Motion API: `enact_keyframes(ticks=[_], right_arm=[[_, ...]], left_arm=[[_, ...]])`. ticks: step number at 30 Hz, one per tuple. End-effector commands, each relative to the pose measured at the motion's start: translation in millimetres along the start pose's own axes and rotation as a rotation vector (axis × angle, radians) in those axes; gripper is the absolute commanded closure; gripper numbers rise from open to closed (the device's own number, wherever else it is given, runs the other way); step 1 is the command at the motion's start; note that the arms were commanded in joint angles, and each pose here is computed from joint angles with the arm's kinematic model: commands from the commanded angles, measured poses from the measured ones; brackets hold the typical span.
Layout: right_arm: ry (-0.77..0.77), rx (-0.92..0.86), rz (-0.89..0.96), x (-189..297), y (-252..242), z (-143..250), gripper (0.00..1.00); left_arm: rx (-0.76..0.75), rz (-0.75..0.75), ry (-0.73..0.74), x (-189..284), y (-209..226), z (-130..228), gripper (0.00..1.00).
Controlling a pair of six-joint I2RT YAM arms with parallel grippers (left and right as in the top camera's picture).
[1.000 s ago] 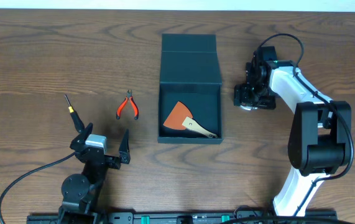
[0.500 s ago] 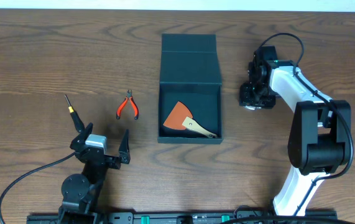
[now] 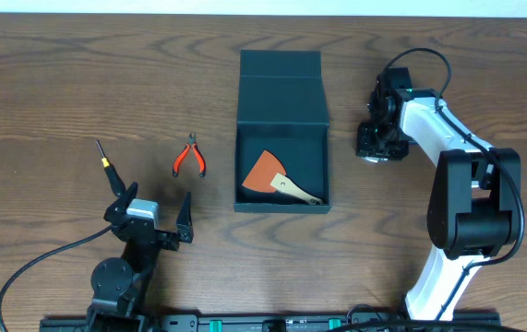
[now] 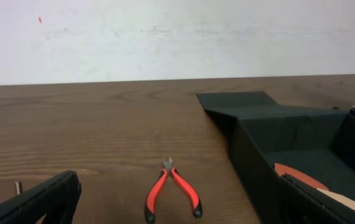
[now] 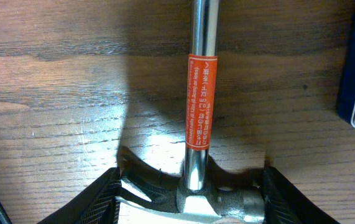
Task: Pack container
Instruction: 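Close the right gripper around the hammer near its head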
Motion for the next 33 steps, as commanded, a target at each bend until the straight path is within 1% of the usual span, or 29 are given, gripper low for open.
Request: enact_keyframes(ticks=[1,3,6,10,20,24,33], right_arm=[[0.114,-0.014,-0.052,-31.8,3.0,18.9,0.62],[0.11,-0.014,-0.052,-30.4,3.1,18.5,0.62],[0.097,-0.009,-0.052,-26.4,3.2,16.6,0.67],[0.072,-0.004,-0.052,-17.9,3.5,14.0,0.67],[0.018,0.011,-0.052,0.7,4.1,9.3,0.72],[-0.003,0.019,-0.052,7.9,4.4,7.8,0.77],[-0.008,0.02,-0.052,13.5,4.6,8.7,0.78]], left_arm=[[0.007,0.017,0.051,-0.8,-0.7,12.9,0.02],[0.006,0.017,0.051,-0.8,-0.7,12.9,0.01],[0.006,0.017,0.051,-0.8,-0.7,12.9,0.01],[0.006,0.017,0.051,-0.8,-0.7,12.9,0.01],[0.007,0.017,0.051,-0.8,-0.7,12.9,0.01],[0.007,0.017,0.051,-0.8,-0.7,12.9,0.01],[0.007,0.017,0.051,-0.8,-0.7,12.9,0.01]])
Point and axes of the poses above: each gripper's point midway between its finger pads, its own x axis back along the fingers, its own y axis along the line the jaws close on, z = x × y, the point moved 6 cm from there along x, back along the fingers, and after that the axes turned 10 degrees about x, right-handed, at the moved point
